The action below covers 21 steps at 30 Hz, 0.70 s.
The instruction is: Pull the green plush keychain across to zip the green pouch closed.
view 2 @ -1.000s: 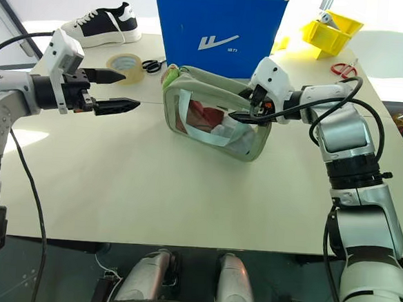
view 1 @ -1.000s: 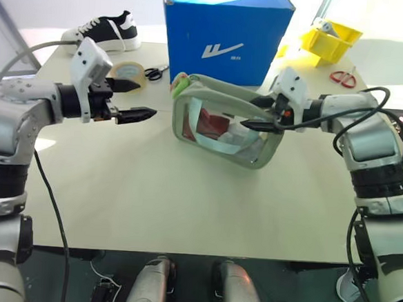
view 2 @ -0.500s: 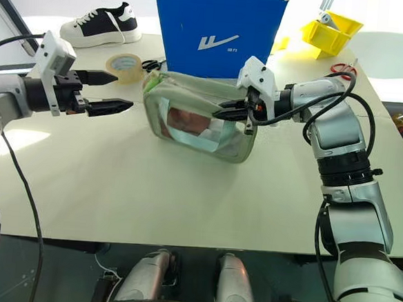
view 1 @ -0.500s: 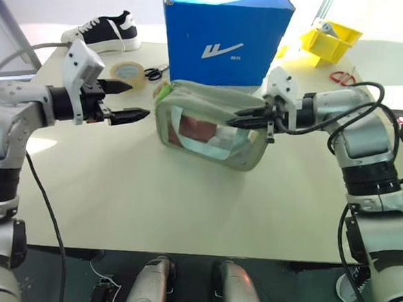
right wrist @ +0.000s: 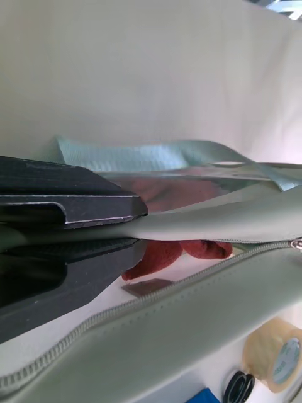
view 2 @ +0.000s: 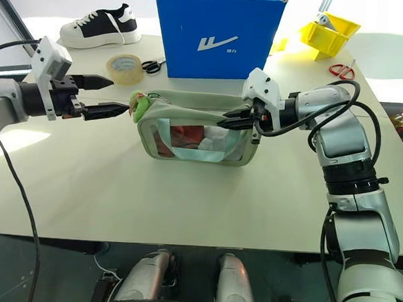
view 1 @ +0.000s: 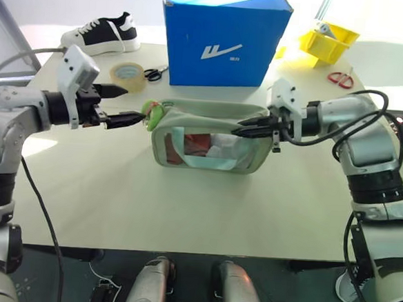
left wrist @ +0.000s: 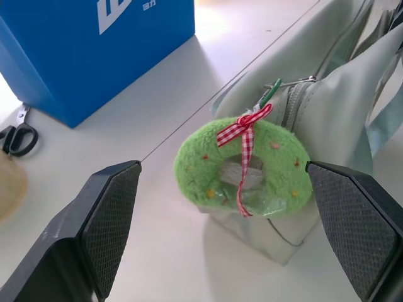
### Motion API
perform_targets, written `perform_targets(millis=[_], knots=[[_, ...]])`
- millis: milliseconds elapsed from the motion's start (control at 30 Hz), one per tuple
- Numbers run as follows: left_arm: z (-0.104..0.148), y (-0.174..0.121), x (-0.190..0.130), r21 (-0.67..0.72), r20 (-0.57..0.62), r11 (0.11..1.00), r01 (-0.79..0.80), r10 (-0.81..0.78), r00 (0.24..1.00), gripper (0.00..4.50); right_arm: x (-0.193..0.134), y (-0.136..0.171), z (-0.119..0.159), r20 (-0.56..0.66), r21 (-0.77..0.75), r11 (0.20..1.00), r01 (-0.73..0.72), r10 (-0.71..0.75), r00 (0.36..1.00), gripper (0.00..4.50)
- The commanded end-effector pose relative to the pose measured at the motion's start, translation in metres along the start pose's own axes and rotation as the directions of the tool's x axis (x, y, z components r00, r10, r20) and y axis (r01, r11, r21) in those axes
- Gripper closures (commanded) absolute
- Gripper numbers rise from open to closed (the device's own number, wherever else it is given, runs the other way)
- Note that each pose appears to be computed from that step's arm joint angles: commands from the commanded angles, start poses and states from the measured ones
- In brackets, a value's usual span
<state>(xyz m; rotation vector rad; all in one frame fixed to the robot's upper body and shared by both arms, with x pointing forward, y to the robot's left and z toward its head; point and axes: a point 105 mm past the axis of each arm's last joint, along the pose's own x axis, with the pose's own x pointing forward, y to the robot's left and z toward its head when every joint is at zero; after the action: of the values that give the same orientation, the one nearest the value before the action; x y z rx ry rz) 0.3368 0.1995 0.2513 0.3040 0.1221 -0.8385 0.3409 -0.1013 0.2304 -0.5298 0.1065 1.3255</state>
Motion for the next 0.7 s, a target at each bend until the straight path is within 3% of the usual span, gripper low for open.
perform_targets(millis=[33,233,467,700], knots=[[0.01,-0.002,-0.001,0.03,0.029,1.0,0.003,-0.004,1.0,0.0,0.004,0.003,0.025,0.089,-0.009,1.0,0.014,-0.013,0.996,2.91],[0.011,-0.001,0.003,0.034,0.032,0.999,0.011,-0.012,0.999,0.0,0.01,0.008,0.026,0.103,0.015,0.999,0.039,-0.041,0.994,0.03],[0.009,0.004,0.002,0.032,0.03,0.999,0.002,-0.003,1.0,0.0,-0.027,-0.003,0.031,0.074,0.003,0.99,0.139,-0.138,0.988,0.03],[0.006,0.004,0.004,0.024,0.028,1.0,0.007,-0.008,1.0,0.0,-0.059,0.016,0.023,-0.007,0.042,0.989,0.141,-0.141,0.99,0.03]])
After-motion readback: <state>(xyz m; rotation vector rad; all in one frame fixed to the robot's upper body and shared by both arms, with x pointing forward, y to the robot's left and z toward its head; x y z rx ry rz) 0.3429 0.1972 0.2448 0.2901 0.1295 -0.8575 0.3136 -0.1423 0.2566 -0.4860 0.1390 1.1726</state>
